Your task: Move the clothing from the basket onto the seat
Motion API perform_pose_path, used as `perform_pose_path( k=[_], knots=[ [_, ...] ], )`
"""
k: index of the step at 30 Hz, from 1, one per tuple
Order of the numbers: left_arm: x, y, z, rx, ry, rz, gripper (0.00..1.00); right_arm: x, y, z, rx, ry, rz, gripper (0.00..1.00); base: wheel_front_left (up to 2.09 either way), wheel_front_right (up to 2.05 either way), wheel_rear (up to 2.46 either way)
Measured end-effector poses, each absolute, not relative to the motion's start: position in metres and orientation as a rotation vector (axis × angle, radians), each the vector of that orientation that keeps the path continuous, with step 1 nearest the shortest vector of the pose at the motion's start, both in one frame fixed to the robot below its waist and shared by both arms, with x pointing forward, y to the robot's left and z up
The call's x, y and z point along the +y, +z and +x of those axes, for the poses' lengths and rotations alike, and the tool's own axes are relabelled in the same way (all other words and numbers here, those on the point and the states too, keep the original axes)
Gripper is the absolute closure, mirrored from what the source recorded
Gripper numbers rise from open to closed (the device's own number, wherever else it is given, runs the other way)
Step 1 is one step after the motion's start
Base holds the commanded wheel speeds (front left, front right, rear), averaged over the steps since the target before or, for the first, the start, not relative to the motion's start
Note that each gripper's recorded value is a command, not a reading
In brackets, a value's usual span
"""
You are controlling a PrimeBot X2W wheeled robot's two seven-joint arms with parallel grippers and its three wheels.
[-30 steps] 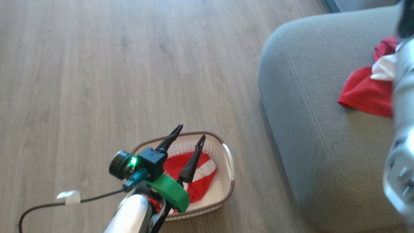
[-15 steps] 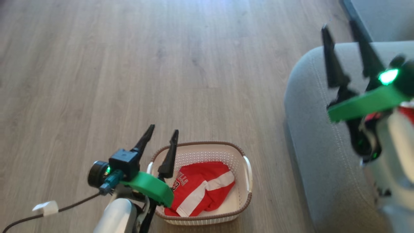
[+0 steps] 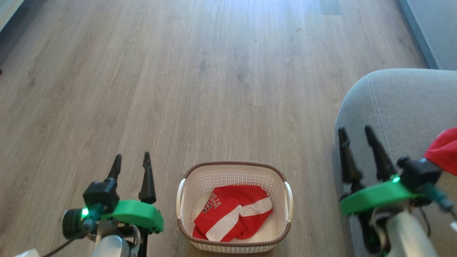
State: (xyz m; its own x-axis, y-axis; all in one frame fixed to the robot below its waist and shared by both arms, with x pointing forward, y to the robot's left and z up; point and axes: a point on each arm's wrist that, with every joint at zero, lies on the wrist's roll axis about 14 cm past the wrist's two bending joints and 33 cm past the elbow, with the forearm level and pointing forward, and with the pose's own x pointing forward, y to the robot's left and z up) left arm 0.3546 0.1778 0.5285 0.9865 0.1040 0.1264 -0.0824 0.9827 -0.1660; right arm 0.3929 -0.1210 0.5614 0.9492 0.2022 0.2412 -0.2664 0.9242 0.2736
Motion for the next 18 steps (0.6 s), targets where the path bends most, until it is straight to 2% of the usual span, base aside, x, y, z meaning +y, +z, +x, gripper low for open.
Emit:
perform_pose_path(
  k=[3, 6, 18],
  knots=[
    [0.181, 0.529, 0.352, -0.138, 0.117, -0.148, 0.0, -0.106, 0.536, 0.377, -0.143, 0.289, 0.193, 0.0, 0.0, 0.0, 0.0],
    [0.181, 0.53, 0.35, -0.14, 0.126, -0.148, 0.0, -0.1, 0.525, 0.367, -0.113, 0.297, 0.186, 0.0, 0.0, 0.0, 0.0],
    [0.159, 0.508, 0.341, -0.074, 0.055, -0.129, 0.0, -0.146, 0.511, 0.357, -0.088, 0.147, 0.258, 0.0, 0.0, 0.0, 0.0]
  ],
)
